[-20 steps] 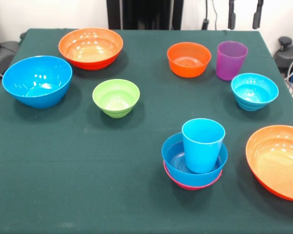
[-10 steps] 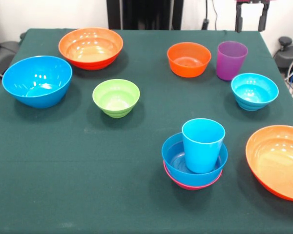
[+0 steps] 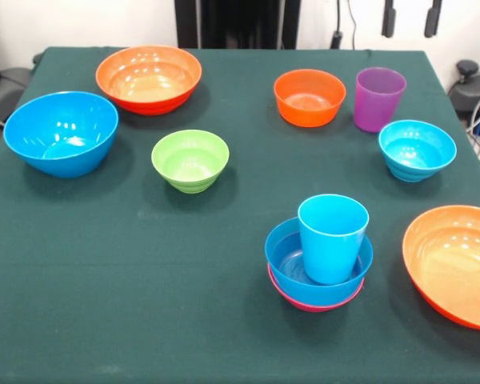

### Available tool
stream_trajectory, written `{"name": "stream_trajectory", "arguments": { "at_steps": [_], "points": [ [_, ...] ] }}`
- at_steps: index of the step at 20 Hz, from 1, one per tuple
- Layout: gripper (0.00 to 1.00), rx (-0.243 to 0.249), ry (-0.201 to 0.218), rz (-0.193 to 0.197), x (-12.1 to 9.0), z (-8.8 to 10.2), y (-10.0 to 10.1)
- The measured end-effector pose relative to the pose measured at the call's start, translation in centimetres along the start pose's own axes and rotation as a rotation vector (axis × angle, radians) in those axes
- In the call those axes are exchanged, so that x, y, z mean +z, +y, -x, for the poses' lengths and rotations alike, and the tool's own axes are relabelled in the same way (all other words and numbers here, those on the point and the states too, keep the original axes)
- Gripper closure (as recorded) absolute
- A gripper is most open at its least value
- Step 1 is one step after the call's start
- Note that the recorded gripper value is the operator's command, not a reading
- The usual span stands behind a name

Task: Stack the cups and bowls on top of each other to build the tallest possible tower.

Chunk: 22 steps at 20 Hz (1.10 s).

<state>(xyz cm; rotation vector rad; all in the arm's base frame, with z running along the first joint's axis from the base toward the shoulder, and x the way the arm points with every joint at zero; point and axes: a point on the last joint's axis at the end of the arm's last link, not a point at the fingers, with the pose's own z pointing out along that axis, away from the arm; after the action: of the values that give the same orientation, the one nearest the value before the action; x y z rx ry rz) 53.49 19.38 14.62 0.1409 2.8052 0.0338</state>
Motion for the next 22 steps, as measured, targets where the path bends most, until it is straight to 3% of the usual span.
{"name": "stream_trajectory", "arguments": {
  "at_steps": [4, 5, 11, 17, 22],
  "points": [
    [0.0, 0.047, -0.025, -0.01, -1.0, 3.7, -2.2],
    [0.0, 0.072, -0.049, -0.015, -1.5, 5.8, -3.5],
    [0.0, 0.114, -0.112, -0.025, -2.4, 10.4, -5.9],
    [0.0, 0.132, -0.164, -0.026, -3.0, 14.4, -7.0],
    [0.0, 0.139, -0.181, -0.021, -2.7, 16.3, -7.3]
  ]
}}
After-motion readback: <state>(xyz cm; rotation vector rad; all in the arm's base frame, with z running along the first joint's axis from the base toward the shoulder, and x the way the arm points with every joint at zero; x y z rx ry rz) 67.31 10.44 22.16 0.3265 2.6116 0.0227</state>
